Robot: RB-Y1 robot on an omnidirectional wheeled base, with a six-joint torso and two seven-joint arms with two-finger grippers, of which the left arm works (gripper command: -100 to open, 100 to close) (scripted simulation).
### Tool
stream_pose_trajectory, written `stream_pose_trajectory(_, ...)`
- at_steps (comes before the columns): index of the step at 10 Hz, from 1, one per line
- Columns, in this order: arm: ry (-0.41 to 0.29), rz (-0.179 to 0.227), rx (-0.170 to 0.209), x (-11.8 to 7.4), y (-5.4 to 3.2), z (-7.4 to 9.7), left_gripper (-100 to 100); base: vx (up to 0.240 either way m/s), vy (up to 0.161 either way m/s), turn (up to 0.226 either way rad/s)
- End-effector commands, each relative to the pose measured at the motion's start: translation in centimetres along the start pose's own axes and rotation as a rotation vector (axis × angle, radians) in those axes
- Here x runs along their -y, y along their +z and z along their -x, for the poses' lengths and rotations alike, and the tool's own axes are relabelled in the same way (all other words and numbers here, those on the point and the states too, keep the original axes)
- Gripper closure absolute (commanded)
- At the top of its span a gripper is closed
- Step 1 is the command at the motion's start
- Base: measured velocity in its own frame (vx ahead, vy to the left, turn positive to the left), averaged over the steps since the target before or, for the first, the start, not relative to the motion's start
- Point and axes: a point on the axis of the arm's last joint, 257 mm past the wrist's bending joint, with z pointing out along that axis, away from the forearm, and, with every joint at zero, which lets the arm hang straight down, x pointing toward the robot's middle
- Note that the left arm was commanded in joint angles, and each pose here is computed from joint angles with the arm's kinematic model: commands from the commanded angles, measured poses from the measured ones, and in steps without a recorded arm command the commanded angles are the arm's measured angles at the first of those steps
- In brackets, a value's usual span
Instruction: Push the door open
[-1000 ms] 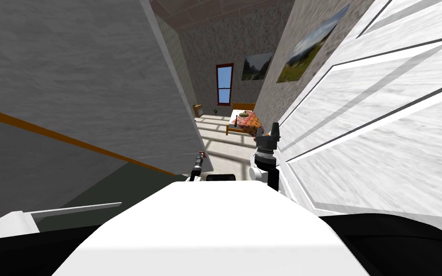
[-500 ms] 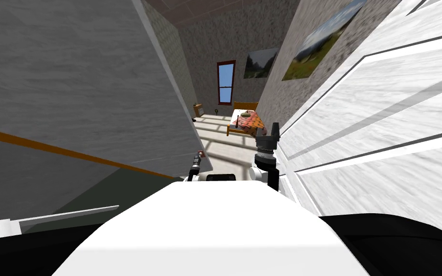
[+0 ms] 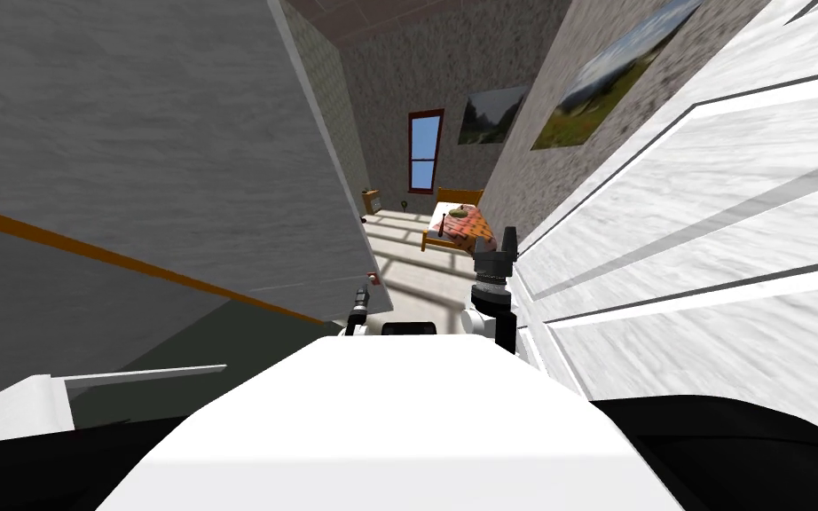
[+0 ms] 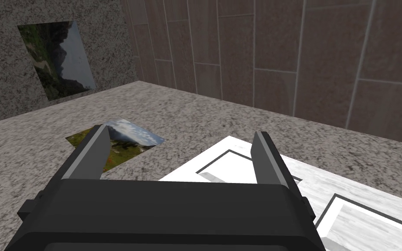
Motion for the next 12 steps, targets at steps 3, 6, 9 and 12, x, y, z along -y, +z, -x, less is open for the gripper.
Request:
stream_pose_trajectory(3, -0.034, 0.003, 0.011, 0.07, -0.14, -0.62, -100, -0.221, -0.104, 0.054)
stream_pose_trajectory(6, -0.022, 0.000, 0.014, 0.05, -0.20, -0.11, -100, 0.053, -0.020, -0.013)
stream_pose_trajectory(9, -0.019, -0.006, 0.021, 0.06, -0.27, 0.13, -100, 0.210, 0.027, -0.022)
stream_pose_trajectory(12, -0.025, -0.011, 0.029, 0.05, -0.36, 0.00, -100, 0.206, 0.010, -0.022)
